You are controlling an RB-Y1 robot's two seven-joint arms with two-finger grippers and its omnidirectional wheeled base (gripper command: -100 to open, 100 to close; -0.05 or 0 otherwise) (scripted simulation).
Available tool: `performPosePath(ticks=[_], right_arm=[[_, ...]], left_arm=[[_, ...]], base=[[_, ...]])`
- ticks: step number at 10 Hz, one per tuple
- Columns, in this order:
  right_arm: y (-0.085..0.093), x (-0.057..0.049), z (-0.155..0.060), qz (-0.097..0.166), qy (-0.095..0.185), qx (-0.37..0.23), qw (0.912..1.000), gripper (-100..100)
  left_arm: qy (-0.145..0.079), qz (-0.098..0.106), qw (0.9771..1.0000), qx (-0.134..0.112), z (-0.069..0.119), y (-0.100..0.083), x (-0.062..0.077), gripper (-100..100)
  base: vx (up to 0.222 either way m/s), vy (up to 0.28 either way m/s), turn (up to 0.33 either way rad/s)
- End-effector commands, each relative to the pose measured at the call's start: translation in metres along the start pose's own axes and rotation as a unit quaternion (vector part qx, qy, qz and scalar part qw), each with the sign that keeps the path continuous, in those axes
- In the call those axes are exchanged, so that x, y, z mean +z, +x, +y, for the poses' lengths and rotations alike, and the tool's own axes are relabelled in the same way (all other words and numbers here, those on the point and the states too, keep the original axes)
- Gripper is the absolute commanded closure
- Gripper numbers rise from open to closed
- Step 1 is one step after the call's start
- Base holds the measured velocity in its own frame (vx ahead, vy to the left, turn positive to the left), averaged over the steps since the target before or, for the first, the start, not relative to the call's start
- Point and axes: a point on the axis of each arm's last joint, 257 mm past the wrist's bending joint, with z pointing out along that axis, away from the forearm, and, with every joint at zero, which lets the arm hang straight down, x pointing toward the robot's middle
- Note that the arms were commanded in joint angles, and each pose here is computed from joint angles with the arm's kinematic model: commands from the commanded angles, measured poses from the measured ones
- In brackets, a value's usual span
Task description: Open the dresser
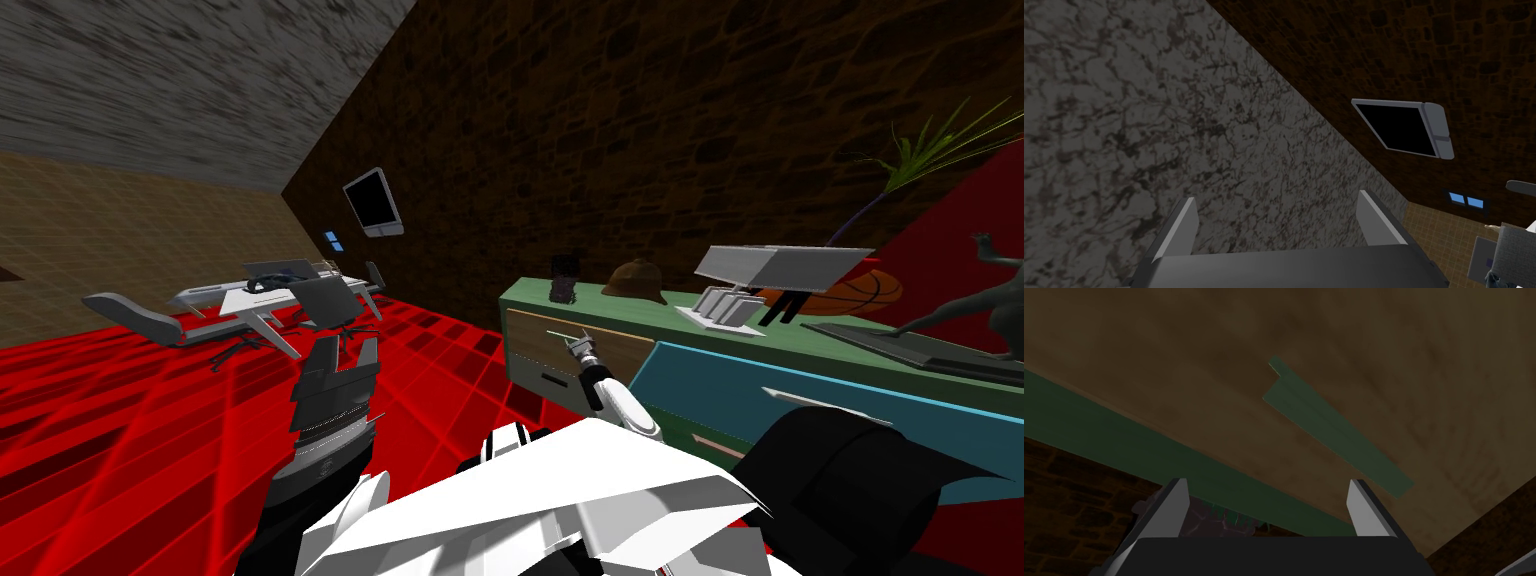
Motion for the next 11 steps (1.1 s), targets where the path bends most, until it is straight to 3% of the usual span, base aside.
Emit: performPosePath(ticks=[1,6,11], right_arm=[[0.01,0.001,0.004,0.016,0.008,-0.035,0.9992,-100],[0.044,0.001,0.012,0.07,0.033,-0.139,0.9872,-100],[0.058,-0.001,0.019,0.096,0.045,-0.199,0.9741,-100]], left_arm=[[0.0,0.0,1.0,0.0,0.0,0.0,0.0,0],[0.0,0.0,1.0,0.0,0.0,0.0,0.0,0],[0.0,0.0,1.0,0.0,0.0,0.0,0.0,0]], base=[[0.029,0.045,-0.001],[0.046,0.073,-0.004],[0.041,0.046,-0.001]])
